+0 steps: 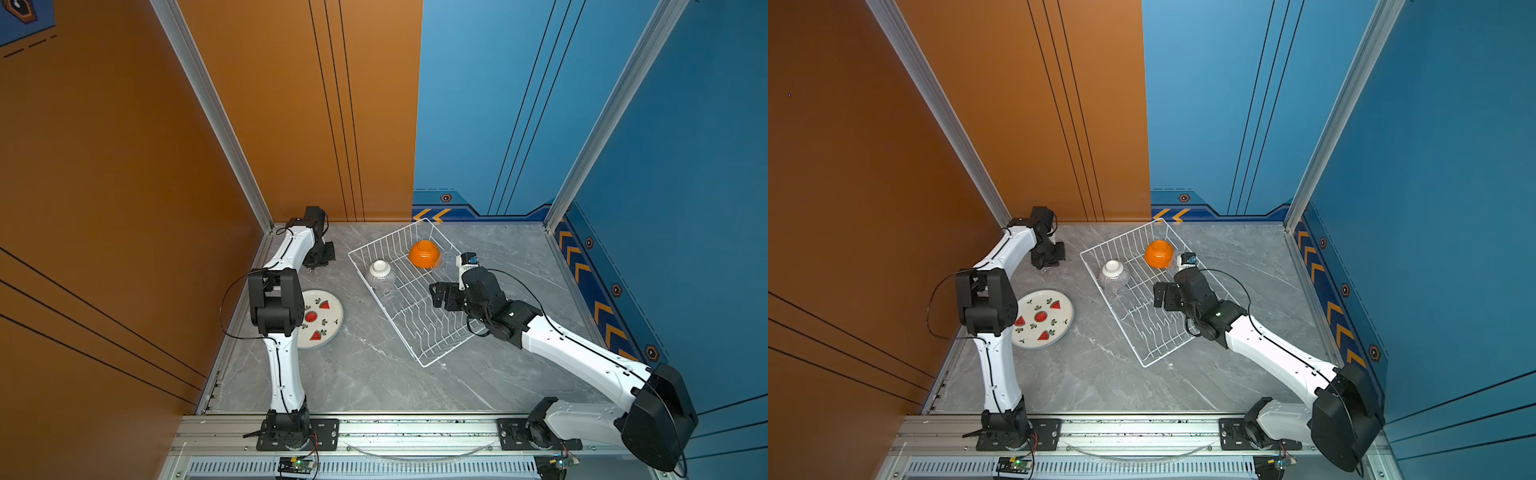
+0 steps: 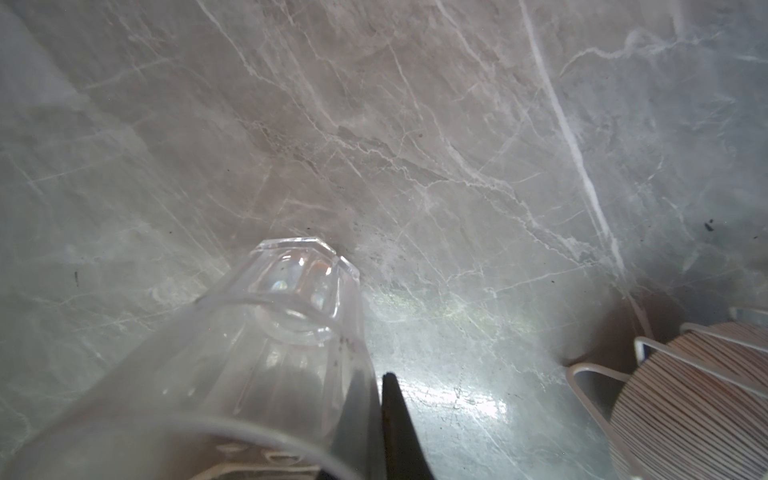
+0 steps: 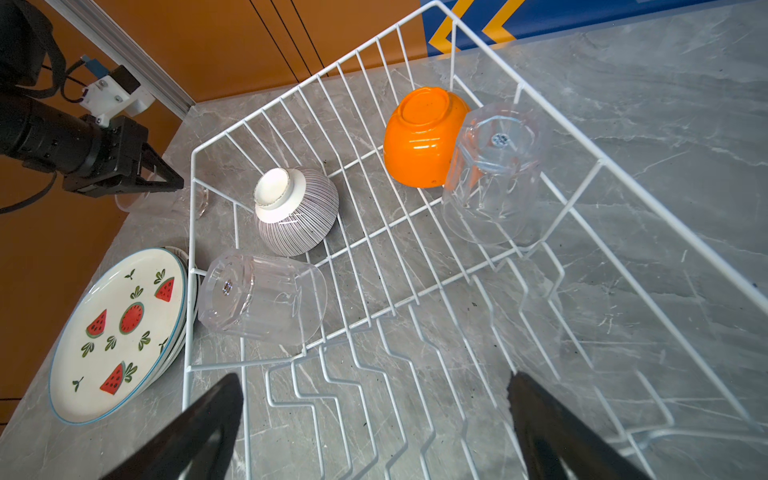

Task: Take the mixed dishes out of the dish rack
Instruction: 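Lower the cup onto the table and open the left gripper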

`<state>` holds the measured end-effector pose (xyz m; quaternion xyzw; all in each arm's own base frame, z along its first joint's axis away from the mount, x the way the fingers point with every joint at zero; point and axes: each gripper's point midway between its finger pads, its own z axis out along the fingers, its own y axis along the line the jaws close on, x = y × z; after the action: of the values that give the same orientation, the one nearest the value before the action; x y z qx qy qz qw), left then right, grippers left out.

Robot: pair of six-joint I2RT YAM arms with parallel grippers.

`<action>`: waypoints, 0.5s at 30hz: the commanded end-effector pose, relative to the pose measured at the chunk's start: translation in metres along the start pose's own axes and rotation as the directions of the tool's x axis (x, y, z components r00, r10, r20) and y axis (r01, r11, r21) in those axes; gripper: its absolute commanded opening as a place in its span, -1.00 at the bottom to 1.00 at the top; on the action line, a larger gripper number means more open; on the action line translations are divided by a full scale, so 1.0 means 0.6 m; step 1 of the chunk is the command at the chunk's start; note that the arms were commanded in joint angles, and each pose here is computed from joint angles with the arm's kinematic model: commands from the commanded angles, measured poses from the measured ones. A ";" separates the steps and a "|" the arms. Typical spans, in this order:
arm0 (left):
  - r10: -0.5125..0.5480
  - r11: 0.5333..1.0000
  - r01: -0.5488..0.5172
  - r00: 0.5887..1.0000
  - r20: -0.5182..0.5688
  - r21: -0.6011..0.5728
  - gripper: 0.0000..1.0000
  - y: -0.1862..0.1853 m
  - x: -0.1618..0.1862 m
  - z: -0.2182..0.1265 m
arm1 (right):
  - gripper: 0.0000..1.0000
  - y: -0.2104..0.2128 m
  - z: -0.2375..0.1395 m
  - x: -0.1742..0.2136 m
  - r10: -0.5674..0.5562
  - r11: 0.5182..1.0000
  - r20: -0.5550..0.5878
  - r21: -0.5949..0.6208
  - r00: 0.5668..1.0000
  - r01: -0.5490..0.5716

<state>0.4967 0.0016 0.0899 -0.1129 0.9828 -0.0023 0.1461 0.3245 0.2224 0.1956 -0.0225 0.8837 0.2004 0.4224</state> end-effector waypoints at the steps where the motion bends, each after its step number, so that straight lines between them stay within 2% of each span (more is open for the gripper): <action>1: 0.002 1.000 -0.002 1.000 -0.012 0.021 -0.94 -0.001 -0.001 -0.005 | 1.00 0.017 0.010 -0.001 -0.003 0.999 -0.013 -0.040 1.000 0.002; 5: -0.007 0.999 0.009 1.000 -0.025 0.051 -0.87 -0.009 0.002 -0.001 | 1.00 0.022 0.015 -0.003 0.007 0.999 -0.009 -0.047 1.000 -0.007; 6: -0.012 0.998 0.013 1.000 -0.029 0.060 -0.79 -0.011 0.002 0.000 | 1.00 0.023 0.016 -0.002 0.009 0.999 -0.009 -0.050 1.000 -0.009; 8: -0.015 0.997 0.017 0.999 -0.034 0.070 -0.35 -0.014 0.003 0.002 | 1.00 0.026 0.019 -0.001 0.010 0.998 -0.015 -0.054 1.000 -0.010; 10: -0.018 0.997 0.020 0.999 -0.032 0.074 -0.10 -0.014 0.003 0.000 | 1.00 0.027 0.020 0.000 0.008 0.998 -0.017 -0.056 1.000 -0.009; 13: -0.025 0.995 0.027 0.999 -0.024 0.101 0.42 -0.020 -0.001 -0.012 | 1.00 0.030 0.020 0.000 0.008 0.998 -0.019 -0.063 1.000 -0.009; 15: -0.045 0.991 0.047 0.999 -0.014 0.127 0.56 -0.022 -0.003 -0.028 | 1.00 0.033 0.017 -0.001 0.008 0.997 -0.017 -0.070 1.000 -0.009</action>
<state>0.4964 -0.0104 0.0894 -0.1178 0.9823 -0.0443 0.1388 0.3263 0.2343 0.1829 -0.0323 0.8887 0.2123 0.4050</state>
